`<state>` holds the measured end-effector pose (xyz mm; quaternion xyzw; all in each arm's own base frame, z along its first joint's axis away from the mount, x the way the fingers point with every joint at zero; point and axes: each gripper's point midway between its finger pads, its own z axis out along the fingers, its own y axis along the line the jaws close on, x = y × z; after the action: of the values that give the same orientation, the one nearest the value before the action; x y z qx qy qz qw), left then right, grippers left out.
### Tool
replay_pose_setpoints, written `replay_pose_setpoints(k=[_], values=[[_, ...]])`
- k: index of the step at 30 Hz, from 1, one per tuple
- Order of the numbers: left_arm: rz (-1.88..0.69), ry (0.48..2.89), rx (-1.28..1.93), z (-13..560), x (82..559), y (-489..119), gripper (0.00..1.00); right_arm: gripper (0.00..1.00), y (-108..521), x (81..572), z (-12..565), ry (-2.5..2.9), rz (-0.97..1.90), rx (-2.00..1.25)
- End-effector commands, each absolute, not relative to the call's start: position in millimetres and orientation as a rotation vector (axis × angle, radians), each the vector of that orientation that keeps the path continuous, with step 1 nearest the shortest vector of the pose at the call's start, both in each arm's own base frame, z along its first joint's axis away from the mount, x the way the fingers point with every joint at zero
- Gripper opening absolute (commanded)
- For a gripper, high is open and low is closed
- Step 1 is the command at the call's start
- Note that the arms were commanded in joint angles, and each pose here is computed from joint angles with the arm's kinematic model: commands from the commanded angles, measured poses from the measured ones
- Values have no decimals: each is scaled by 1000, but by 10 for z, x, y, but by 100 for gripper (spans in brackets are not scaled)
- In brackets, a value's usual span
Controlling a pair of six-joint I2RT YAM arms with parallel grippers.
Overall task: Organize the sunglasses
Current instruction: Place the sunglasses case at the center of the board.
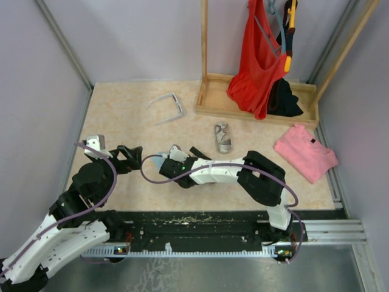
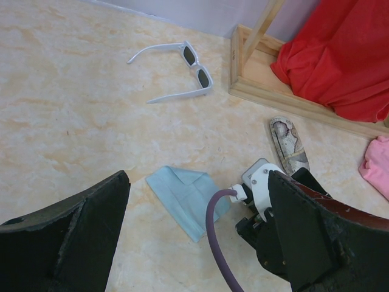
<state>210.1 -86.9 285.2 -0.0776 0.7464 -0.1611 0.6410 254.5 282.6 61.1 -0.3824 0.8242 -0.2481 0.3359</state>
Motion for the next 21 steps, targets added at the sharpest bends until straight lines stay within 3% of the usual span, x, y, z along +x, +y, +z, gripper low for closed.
replay_pose_setpoints(k=[1, 21], values=[[-389, 1686, -201, 2880, 2089, -860, 100, 86, 3027, 2495, 857, 2126, -440, -934], [-403, 1788, -192, 2665, 2161, -1071, 99, 89, 3156, 2265, 1609, 2050, 356, -745]])
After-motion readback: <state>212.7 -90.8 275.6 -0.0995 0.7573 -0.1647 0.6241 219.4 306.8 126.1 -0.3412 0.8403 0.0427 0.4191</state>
